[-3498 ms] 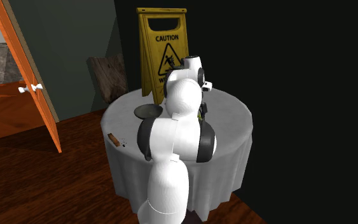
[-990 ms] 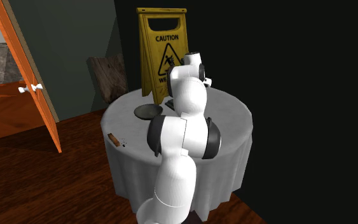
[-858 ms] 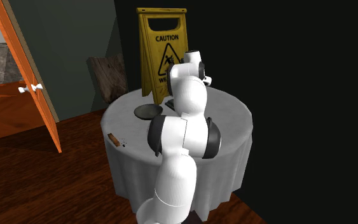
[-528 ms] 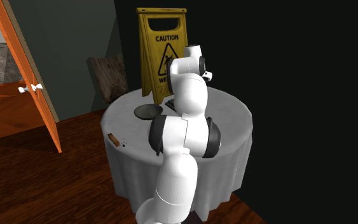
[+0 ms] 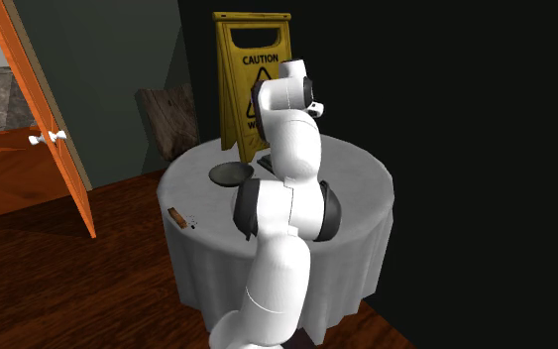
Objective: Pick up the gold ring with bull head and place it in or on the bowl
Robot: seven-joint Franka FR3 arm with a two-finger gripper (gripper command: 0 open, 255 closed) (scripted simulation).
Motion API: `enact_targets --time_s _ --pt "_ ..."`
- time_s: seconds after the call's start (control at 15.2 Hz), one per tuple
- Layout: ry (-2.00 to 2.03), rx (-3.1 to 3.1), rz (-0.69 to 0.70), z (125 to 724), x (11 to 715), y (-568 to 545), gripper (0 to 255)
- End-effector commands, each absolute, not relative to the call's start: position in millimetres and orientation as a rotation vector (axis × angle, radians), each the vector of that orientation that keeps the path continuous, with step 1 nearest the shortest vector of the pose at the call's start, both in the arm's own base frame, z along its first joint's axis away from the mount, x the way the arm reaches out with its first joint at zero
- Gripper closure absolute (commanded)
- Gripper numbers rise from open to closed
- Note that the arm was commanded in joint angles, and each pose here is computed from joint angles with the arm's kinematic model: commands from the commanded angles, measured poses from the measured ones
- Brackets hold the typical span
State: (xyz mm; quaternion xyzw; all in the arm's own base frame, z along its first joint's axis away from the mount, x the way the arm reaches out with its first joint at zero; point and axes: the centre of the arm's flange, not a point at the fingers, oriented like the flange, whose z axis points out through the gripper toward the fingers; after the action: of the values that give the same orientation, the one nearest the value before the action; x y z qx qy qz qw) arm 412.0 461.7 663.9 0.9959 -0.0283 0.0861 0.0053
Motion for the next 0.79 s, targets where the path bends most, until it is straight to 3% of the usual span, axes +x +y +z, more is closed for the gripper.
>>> enact_targets --time_s 0.0,0.73 --pt "-0.090 3.118 0.270 665 389 475 255" --pt "-0.090 3.118 0.270 662 275 564 255"
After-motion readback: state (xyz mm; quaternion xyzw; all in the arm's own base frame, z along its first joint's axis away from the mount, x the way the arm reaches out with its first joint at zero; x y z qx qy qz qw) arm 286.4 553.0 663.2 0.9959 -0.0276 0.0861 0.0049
